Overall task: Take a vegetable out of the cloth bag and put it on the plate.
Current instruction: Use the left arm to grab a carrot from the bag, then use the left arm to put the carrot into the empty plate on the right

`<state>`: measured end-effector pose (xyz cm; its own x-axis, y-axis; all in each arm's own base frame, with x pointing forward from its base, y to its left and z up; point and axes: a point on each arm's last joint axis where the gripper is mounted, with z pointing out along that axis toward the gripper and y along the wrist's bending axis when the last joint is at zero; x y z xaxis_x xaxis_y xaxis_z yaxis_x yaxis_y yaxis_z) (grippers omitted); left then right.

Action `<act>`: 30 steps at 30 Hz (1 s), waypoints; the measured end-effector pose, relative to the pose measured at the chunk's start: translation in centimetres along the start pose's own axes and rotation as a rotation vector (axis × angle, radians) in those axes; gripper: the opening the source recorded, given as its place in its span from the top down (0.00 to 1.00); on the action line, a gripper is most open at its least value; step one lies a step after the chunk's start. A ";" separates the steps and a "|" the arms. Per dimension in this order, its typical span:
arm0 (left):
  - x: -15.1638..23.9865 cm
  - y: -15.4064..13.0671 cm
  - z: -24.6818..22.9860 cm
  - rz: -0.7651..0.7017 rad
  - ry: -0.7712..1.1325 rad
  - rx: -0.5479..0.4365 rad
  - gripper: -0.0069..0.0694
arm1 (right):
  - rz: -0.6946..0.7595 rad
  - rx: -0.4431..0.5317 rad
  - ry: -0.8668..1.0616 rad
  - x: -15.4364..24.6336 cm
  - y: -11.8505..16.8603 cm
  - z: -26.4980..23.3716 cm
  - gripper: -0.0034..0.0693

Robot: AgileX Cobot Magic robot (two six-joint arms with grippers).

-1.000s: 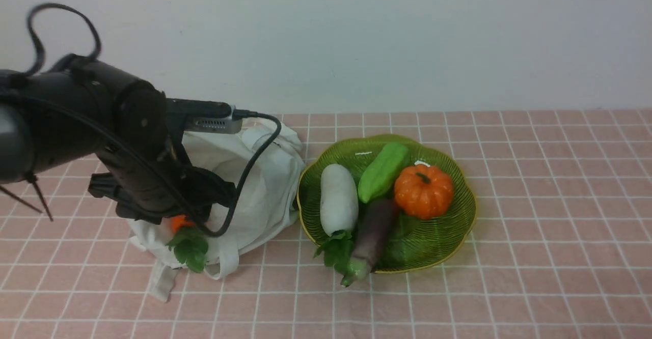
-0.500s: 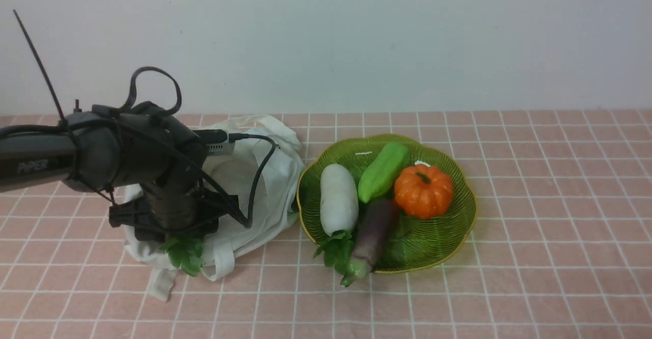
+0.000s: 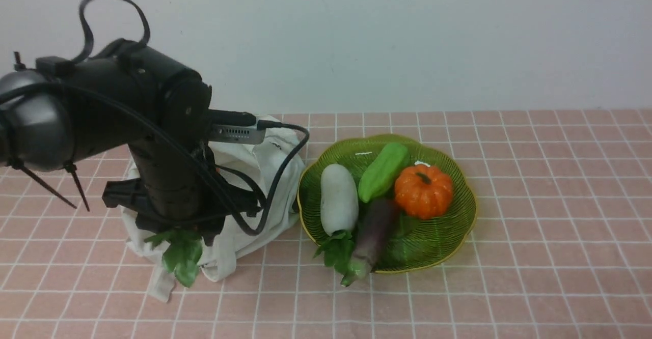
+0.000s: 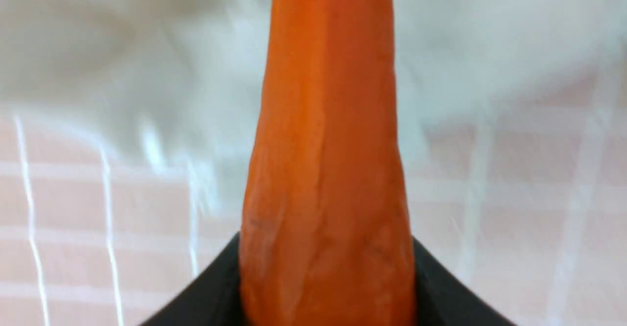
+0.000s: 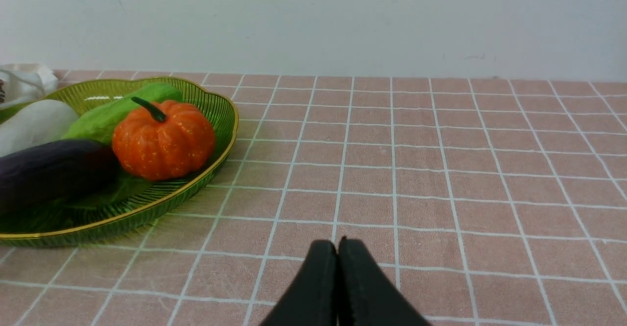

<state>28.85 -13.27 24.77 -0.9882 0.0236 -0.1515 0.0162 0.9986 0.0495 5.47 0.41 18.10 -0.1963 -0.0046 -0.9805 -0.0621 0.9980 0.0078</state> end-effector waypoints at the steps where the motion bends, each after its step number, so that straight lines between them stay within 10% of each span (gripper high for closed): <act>1: 0.3 -0.5 -0.4 0.011 0.007 0.024 0.51 | 0.000 0.000 0.000 0.0 0.0 0.0 0.97; 10: -1.4 -11.2 -2.2 0.310 -0.211 0.382 0.51 | 0.000 0.000 0.000 0.0 0.0 0.0 0.97; 30: -6.0 -14.8 3.1 0.338 -0.173 0.218 0.38 | 0.000 0.000 0.000 0.0 0.0 0.0 0.97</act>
<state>34.98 -28.09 21.86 -0.8819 0.3397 -0.3269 0.3846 0.9194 -0.0822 5.47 0.41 18.10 -0.1963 -0.0046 -0.9805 -0.0621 0.9980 0.0078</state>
